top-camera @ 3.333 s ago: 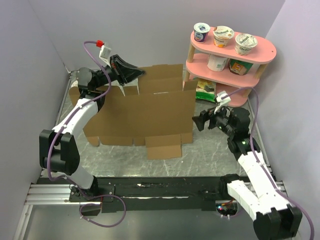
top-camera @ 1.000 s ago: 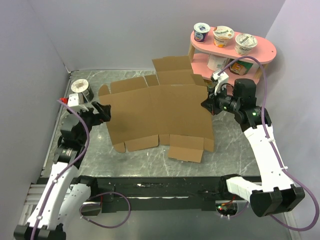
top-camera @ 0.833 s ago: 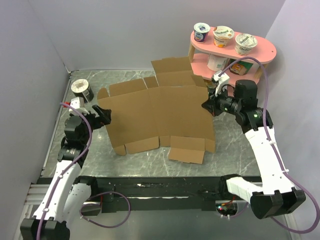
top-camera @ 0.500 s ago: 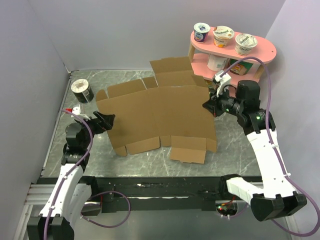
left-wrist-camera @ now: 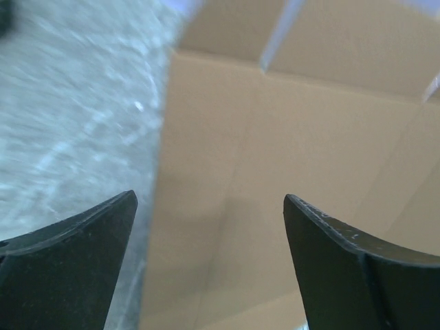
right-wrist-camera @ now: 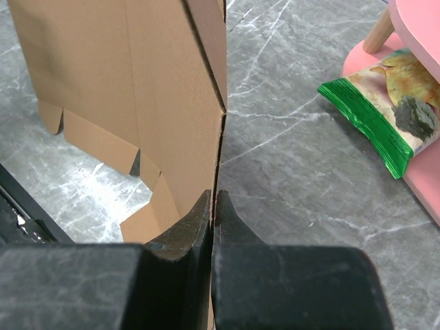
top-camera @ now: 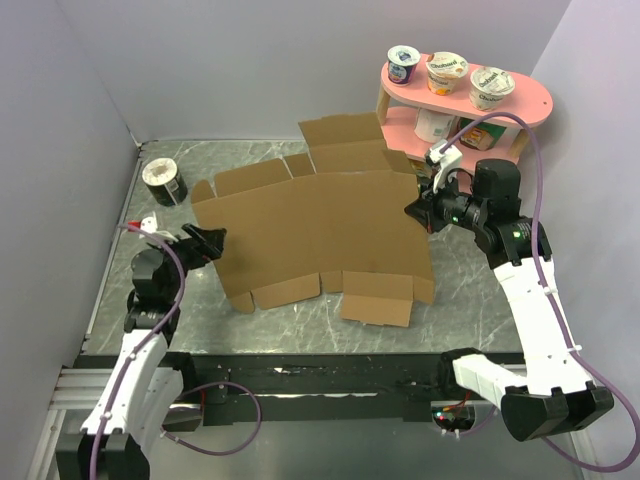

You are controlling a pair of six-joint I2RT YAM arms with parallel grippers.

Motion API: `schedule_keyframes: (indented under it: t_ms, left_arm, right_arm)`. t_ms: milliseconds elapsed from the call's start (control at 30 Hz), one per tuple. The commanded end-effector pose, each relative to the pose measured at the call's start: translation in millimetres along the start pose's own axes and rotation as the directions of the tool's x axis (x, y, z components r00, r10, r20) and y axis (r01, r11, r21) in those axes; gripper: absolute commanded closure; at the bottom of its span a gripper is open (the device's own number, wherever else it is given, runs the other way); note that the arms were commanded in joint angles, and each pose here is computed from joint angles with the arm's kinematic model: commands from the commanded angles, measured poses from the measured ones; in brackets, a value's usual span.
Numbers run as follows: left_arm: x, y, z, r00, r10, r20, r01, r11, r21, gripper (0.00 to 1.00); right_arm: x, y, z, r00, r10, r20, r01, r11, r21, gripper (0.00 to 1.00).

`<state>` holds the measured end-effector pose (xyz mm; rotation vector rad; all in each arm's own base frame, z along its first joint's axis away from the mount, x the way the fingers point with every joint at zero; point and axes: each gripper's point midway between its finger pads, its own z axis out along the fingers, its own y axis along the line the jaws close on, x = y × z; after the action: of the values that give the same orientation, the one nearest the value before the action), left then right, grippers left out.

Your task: Fold the paper box

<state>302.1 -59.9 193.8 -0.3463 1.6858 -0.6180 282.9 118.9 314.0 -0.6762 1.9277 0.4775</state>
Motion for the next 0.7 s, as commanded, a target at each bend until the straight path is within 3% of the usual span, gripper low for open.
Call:
schedule_keyframes:
  t_ms: [0, 167, 300, 467, 667]
  left_arm:
    - [-18.5, 18.9, -6.0, 0.995, -0.009, 0.1, 0.019, 0.995, -0.097, 0.03]
    - [-3.8, 13.3, -0.9, 0.997, -0.032, 0.076, 0.034, 0.999, -0.018, 0.03]
    - [-2.9, -2.2, 0.7, 0.997, -0.019, 0.081, 0.012, 0.996, 0.085, 0.12]
    - [5.5, 0.4, 6.9, 0.998, -0.019, 0.055, 0.014, 0.995, 0.096, 0.21]
    - [14.5, 0.5, 9.5, 0.999, -0.027, 0.024, 0.024, 0.993, 0.115, 0.45]
  right_arm:
    - [-19.2, 0.0, -9.7, 0.997, -0.055, 0.051, 0.054, 0.998, 0.013, 1.0]
    - [-20.5, 1.1, -9.0, 0.997, -0.052, 0.053, 0.051, 0.999, 0.004, 1.0]
    - [-20.8, 0.1, -8.2, 0.997, -0.055, 0.051, 0.055, 0.998, 0.005, 1.0]
    - [-22.1, 0.7, -4.8, 0.995, -0.071, 0.063, 0.072, 0.997, -0.01, 1.0]
    - [-24.4, 0.6, -3.2, 0.995, -0.073, 0.061, 0.073, 0.997, -0.008, 1.0]
